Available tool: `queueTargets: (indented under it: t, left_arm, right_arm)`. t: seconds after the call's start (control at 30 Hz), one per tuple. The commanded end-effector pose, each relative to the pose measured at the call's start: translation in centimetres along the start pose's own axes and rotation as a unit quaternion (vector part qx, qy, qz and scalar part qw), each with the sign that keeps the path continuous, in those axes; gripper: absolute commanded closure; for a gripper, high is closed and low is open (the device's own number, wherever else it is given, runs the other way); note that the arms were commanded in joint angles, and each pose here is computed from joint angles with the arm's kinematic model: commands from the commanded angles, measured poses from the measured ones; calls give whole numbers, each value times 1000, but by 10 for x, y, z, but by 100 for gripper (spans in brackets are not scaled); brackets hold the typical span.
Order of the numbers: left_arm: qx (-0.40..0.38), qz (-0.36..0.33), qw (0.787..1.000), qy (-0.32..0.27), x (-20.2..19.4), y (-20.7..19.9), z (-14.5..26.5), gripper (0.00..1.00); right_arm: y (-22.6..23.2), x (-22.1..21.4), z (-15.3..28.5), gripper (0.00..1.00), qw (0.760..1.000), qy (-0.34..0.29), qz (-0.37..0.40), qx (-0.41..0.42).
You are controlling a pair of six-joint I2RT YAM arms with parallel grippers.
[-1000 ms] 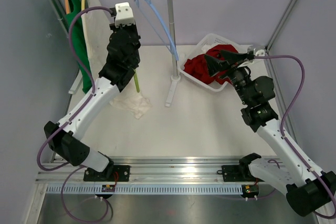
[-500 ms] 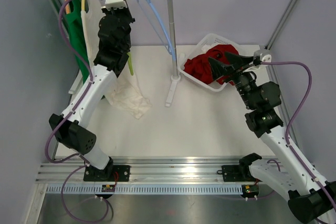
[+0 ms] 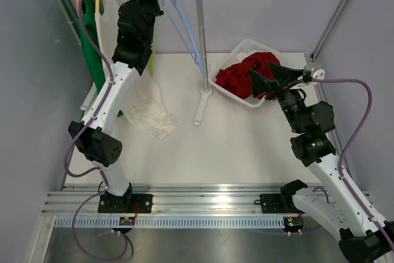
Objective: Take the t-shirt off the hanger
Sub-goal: Hang the hanger back to the clothesline with the left arm
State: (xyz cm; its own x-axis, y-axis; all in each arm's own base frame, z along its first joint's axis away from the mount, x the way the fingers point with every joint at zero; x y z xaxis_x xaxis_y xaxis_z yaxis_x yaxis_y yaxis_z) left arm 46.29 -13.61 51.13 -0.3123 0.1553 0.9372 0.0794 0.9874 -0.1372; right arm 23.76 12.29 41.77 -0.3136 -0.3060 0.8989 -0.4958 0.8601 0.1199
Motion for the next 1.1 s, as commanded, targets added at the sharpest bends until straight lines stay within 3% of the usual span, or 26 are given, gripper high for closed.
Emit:
queueTargets:
  t: [0.0, 0.4, 0.6, 0.73, 1.0, 1.07]
  left_arm:
    - [-25, 13, 999, -28, 21, -9, -6, 100]
    - [-57, 31, 998, 5, -12, -20, -15, 100]
    - [-99, 33, 995, -4, -6, -26, 2, 97]
    - [-109, 37, 993, -13, -4, -23, 16, 82]
    - [-96, 61, 993, -21, 8, -19, 32, 39]
    - [-90, 71, 993, -34, 19, -16, 41, 34]
  right_arm:
    - [-1, 8, 4, 15, 1000, -14, 10, -9]
    - [-1, 16, 17, 14, 999, -32, 15, -12]
    - [-1, 14, 15, 14, 999, -28, 16, -12]
    - [-6, 9, 10, 14, 999, -6, 16, -31]
    - [-18, 3, 4, 13, 996, 40, 25, -81]
    - [-19, 3, 4, 13, 995, 42, 27, -86]
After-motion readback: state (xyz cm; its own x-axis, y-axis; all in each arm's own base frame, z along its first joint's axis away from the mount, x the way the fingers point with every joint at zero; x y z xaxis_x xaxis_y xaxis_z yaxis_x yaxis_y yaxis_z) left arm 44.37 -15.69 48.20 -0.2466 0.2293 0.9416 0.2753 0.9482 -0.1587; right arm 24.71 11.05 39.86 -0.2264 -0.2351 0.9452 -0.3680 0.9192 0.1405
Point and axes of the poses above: each gripper's point midway between its finger pads, its own z axis back along the fingers, its own y axis along the line the jaws close on, x = y × z, the point moved 6 cm from there along z, back along the fingers, and after that the axes turned 6 degrees about z, right-handed, at the moved point
